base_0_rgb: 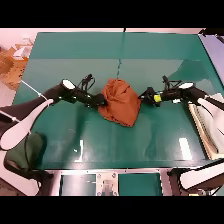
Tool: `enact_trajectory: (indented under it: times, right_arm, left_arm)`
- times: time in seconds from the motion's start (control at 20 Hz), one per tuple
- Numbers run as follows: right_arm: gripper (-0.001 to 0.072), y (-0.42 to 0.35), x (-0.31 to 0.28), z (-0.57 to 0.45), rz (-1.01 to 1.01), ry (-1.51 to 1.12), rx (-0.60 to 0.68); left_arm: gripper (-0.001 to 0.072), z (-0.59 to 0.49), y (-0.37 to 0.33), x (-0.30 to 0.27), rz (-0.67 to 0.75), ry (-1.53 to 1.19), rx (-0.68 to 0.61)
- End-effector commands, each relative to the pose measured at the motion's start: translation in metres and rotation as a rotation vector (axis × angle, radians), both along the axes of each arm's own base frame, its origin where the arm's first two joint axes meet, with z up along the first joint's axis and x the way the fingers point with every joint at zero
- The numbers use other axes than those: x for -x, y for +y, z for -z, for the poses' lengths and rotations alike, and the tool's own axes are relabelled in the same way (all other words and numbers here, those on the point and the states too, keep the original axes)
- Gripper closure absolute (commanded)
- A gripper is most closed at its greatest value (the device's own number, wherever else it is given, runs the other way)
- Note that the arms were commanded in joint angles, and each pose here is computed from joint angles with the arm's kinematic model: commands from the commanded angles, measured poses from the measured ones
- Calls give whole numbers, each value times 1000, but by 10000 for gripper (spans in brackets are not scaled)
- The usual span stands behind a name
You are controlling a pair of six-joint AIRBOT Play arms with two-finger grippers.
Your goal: Fold the shirts.
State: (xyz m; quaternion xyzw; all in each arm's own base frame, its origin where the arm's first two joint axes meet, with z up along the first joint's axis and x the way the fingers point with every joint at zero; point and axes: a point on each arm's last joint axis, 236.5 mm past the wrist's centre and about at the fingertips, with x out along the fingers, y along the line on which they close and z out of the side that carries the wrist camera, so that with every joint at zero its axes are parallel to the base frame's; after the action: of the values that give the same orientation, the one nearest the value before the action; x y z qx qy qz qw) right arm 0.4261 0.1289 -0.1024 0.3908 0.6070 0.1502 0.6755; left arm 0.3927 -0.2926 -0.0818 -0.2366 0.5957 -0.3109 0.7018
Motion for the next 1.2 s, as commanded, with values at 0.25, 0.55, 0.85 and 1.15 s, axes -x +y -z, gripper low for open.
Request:
enact_trajectory:
  times: [0.25, 0.55, 0.85, 1.15]
  right_arm:
    - [697, 7, -48, -98, -124, -235, -40]
    - [696, -41, -27, -362, -47, -799, 85]
    - [695, -55, 107, -545, 55, -1284, 343]
    - [694, -68, 120, -528, 69, -1231, 447]
  left_arm:
    - [687, -124, 2, -33, 167, -130, 150]
    - [687, -382, 30, -17, 153, -725, 119]
    - [686, -536, 94, 88, 3, -1143, -22]
    - [685, -467, 133, 78, -48, -929, -249]
